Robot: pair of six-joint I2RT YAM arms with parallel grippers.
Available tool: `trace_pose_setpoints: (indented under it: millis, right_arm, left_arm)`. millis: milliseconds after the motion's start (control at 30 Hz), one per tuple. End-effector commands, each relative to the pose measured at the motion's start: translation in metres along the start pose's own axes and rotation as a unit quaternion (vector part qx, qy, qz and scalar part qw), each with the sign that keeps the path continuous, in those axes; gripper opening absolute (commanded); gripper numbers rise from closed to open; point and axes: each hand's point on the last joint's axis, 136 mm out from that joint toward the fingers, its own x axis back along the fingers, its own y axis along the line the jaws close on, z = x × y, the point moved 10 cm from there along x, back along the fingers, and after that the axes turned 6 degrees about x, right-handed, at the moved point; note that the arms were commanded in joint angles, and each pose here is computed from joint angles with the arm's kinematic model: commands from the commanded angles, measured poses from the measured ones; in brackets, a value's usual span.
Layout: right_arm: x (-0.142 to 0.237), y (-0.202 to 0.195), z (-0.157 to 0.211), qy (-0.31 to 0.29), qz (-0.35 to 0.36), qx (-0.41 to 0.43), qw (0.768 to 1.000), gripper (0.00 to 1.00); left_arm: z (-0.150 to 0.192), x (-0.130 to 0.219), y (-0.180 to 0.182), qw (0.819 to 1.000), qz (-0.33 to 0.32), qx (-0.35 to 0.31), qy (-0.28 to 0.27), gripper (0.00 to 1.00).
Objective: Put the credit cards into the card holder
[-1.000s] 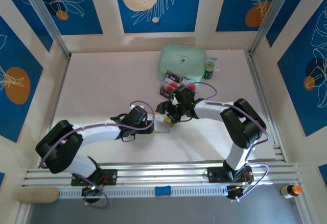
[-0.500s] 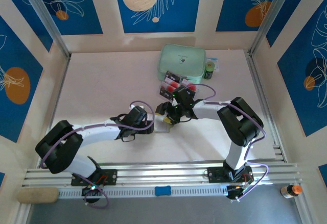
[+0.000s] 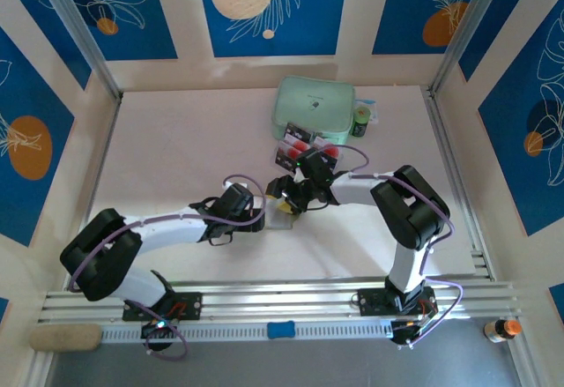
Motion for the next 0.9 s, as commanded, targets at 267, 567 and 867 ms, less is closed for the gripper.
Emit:
trace_pose_setpoints:
  millis: [267,567,867]
  right_arm:
    - [0.011,0.032,0.0,0.023,-0.01,0.048,0.999,0.61]
    - [0.008,0.049,0.0,0.029,-0.02,0.057,0.998,0.61]
    - [-0.013,0.066,-0.005,0.04,-0.022,0.058,0.997,0.64]
  left_arm:
    - [-0.011,0.027,-0.003,0.999,0.014,0.0,-0.036,0.89]
    - [-0.013,0.053,0.005,0.997,0.02,0.012,-0.075,0.91]
    - [-0.005,0.073,0.024,0.994,0.014,0.029,-0.104,0.92]
